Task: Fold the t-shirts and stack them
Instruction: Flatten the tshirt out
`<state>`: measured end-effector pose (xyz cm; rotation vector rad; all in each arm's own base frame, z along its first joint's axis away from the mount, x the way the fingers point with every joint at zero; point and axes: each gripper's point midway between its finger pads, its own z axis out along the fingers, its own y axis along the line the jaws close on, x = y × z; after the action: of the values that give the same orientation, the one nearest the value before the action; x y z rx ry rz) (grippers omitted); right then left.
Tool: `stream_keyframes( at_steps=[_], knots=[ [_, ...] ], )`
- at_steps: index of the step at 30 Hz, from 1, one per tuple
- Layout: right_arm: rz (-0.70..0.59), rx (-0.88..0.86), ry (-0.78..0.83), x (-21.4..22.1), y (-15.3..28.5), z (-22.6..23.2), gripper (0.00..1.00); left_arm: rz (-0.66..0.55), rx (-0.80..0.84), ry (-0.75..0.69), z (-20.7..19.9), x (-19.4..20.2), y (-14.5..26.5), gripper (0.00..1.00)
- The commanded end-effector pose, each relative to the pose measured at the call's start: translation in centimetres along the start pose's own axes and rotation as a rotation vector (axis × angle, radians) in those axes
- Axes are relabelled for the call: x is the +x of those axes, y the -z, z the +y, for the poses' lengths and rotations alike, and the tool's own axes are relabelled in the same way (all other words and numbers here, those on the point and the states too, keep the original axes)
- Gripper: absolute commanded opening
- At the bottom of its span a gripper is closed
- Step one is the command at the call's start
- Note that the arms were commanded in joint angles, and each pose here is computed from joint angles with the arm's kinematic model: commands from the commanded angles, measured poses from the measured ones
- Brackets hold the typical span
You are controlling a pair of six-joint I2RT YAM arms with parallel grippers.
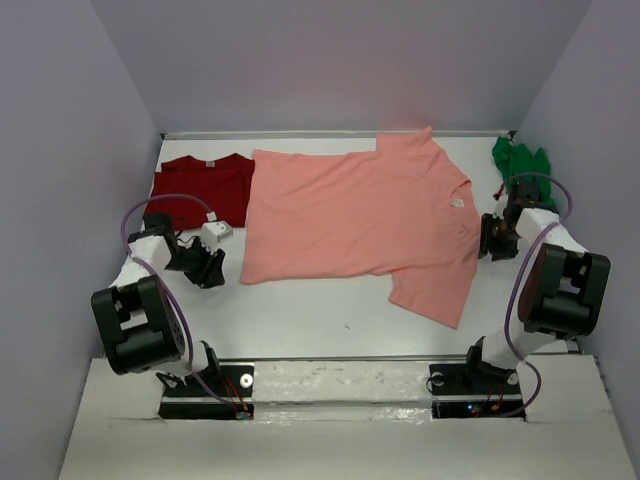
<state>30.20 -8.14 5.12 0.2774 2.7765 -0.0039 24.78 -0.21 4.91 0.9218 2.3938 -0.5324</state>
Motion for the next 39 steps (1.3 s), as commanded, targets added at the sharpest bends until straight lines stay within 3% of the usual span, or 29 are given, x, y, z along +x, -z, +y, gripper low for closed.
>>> stream_keyframes(
  at_steps=[1, 9, 17, 23, 29, 39],
  knots=[
    [-0.054, 0.039, 0.01, -1.0, 0.4, -0.8, 0.44, -0.018, 0.175, -0.101, -3.6, -0.4, 1.2, 0.47],
    [-0.067, 0.049, 0.015, -1.0, 0.6, -1.0, 0.44, 0.028, 0.328, -0.118, -6.0, 1.5, 0.9, 0.51],
    [-0.064, 0.054, 0.021, -0.9, 0.6, -1.1, 0.43, -0.002, 0.326, -0.15, -5.3, 0.6, 0.8, 0.56],
    [-0.053, 0.053, 0.028, -0.7, 0.3, -1.1, 0.42, -0.018, 0.205, -0.174, -2.6, -1.0, 0.9, 0.52],
    [-0.041, 0.047, 0.032, -0.7, 0.0, -1.1, 0.42, 0.033, 0.044, -0.322, -1.7, -2.1, 0.0, 0.54],
    [-0.034, 0.043, 0.037, -0.5, -0.2, -1.0, 0.42, 0.084, 0.031, -0.419, -2.9, -2.5, -2.6, 0.55]
  ],
)
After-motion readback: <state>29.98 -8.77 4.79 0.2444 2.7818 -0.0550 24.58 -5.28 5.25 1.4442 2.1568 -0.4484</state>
